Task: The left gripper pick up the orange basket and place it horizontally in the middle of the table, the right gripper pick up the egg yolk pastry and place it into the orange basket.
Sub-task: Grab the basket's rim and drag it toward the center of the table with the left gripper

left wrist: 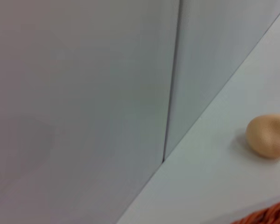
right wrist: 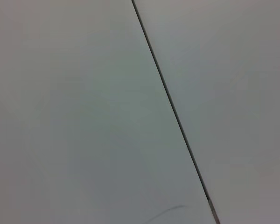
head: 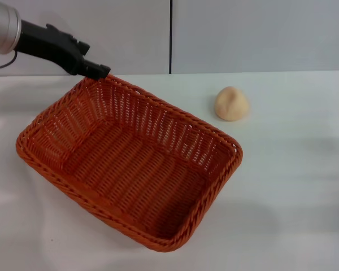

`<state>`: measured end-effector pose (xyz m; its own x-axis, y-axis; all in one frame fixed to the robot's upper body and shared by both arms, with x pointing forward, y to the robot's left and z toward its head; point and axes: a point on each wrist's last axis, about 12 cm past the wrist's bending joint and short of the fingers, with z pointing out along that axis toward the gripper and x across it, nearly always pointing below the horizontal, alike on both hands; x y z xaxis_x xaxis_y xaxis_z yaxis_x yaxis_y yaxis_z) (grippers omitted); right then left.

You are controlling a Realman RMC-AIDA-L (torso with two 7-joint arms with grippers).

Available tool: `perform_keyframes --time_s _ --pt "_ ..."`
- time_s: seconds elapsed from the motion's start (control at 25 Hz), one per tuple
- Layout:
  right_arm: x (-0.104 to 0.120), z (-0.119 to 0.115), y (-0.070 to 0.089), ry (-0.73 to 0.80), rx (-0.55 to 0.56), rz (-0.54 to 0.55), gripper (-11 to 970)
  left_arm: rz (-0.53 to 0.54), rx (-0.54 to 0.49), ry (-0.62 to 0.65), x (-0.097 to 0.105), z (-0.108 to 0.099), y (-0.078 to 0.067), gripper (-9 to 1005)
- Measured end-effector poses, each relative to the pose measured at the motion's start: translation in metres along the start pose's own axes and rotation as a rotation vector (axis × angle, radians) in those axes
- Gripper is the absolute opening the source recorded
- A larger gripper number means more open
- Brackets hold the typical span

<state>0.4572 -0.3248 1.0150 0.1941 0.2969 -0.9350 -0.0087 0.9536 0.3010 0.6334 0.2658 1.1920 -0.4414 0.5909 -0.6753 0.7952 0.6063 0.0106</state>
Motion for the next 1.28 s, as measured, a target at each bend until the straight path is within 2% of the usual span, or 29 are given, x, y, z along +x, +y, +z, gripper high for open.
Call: perform_keyframes --time_s 0.64,1.28 --pt "0.0 0.004 0.002 0.003 -0.019 -0.003 704 -0.046 -0.023 0.082 0.024 0.021 0.003 683" --pt "0.002 0.004 0.004 0.018 -0.021 0.004 705 -0.051 -0.041 0.116 0.032 0.022 0.006 662"
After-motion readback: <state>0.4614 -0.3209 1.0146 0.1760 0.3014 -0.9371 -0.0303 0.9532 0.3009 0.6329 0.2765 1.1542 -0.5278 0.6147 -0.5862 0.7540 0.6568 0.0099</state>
